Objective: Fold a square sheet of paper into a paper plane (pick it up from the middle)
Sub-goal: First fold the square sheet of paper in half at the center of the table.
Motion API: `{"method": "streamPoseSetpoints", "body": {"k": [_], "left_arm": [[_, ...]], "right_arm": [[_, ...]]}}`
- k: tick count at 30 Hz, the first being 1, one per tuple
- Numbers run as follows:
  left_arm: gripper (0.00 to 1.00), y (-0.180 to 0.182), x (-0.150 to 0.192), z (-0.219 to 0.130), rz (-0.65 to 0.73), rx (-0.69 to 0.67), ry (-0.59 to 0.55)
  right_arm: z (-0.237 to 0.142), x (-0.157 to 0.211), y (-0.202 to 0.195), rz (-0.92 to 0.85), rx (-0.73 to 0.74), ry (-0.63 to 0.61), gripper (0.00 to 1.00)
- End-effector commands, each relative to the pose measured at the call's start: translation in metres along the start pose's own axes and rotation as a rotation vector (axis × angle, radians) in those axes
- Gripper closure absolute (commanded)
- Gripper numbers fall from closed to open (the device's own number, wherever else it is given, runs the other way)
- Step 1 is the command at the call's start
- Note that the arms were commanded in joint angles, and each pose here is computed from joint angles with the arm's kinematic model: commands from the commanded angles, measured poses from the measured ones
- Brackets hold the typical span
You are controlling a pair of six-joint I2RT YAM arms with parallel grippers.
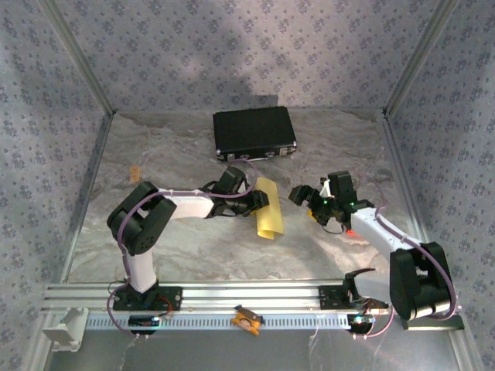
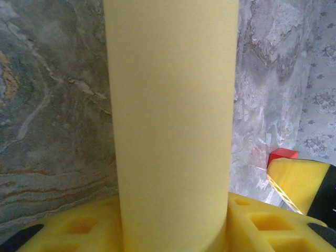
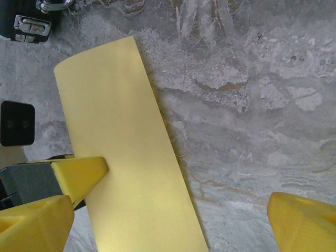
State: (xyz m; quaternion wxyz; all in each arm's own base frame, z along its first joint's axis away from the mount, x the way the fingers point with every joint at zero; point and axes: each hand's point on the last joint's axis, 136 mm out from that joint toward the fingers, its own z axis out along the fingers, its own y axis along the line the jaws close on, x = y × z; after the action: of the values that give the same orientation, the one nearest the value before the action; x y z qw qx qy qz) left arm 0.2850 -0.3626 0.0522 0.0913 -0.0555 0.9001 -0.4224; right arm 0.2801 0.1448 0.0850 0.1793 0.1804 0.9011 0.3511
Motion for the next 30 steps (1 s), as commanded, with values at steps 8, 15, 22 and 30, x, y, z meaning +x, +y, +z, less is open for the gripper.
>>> {"method": "streamPoseSetpoints", "body": {"k": [8, 15, 22, 30], "left_arm": [[0.43, 0.026, 0.004, -0.001, 0.021, -0.136, 0.004], [0.32, 0.021, 0.001, -0.010, 0.071, -0.167, -0.013], [0.33, 0.032, -0.008, -0.021, 0.072, -0.230, -0.043], [0.39, 0.044, -0.004, -0.023, 0.112, -0.289, -0.010]], "right_arm": [[-0.001, 0.000, 0.005, -0.011, -0.003, 0.011, 0.03], [-0.001, 0.001, 0.006, -0.023, -0.005, 0.015, 0.03], [0.005, 0.005, 0.009, -0.031, -0.014, 0.041, 0.03], [0.008, 0.007, 0.013, -0.047, -0.017, 0.055, 0.03]]}}
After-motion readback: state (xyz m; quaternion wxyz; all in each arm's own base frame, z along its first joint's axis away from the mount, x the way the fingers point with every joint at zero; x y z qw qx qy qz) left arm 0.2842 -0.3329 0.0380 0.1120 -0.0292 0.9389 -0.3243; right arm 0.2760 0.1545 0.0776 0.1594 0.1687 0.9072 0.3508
